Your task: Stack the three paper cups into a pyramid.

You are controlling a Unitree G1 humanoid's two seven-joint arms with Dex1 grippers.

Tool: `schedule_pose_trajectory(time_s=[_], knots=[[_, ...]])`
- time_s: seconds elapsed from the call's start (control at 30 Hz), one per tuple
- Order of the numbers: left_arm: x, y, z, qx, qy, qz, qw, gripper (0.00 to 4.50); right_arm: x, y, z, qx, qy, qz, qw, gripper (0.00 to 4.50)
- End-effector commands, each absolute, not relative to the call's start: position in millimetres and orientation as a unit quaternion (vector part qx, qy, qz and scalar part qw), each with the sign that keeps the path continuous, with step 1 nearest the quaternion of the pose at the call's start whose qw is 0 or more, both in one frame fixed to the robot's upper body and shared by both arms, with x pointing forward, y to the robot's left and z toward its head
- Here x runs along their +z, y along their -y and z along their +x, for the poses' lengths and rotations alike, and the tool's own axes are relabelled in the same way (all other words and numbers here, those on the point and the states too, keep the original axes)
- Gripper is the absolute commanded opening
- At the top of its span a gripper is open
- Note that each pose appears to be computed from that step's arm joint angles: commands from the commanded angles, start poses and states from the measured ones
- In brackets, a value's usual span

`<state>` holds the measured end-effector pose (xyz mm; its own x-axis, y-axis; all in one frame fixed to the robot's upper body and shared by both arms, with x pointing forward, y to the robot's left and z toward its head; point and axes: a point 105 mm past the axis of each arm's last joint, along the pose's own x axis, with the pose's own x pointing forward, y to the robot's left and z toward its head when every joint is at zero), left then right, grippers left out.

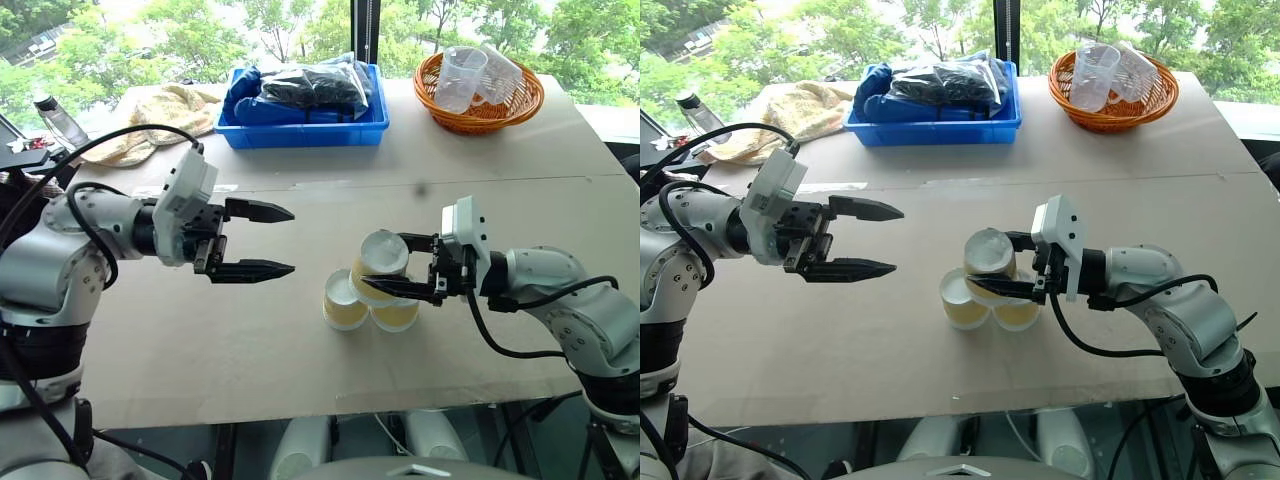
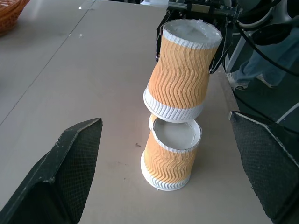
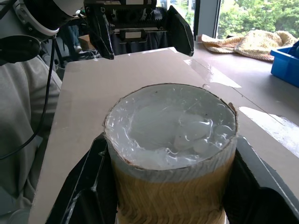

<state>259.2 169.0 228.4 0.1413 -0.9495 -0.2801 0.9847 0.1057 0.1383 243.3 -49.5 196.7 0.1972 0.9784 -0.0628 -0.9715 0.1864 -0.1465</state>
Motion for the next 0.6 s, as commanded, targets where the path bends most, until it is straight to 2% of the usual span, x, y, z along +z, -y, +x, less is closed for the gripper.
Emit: schedule_pose_trajectory(time_s=[0.03, 0.07, 0.17, 0.47, 0.6], knots=[[237, -171, 254, -0.653, -0.045, 0.164, 0.738, 4.5, 205, 50, 239, 0.64, 0.041, -0.085, 0.762, 3.07], [237, -171, 254, -0.653, -0.045, 0.164, 0.738, 4.5, 206, 51, 238, 0.641, 0.042, -0.082, 0.762, 3.26], [236, -172, 255, -0.652, -0.048, 0.164, 0.739, 4.5, 210, 55, 236, 0.641, 0.043, -0.074, 0.763, 4.41], [230, -183, 253, -0.644, -0.057, 0.15, 0.748, 4.5, 209, 101, 231, 0.6, 0.005, -0.077, 0.796, 4.41], [204, -202, 255, -0.607, -0.069, 0.158, 0.776, 4.5, 201, 140, 229, 0.569, -0.034, -0.059, 0.819, 4.41]])
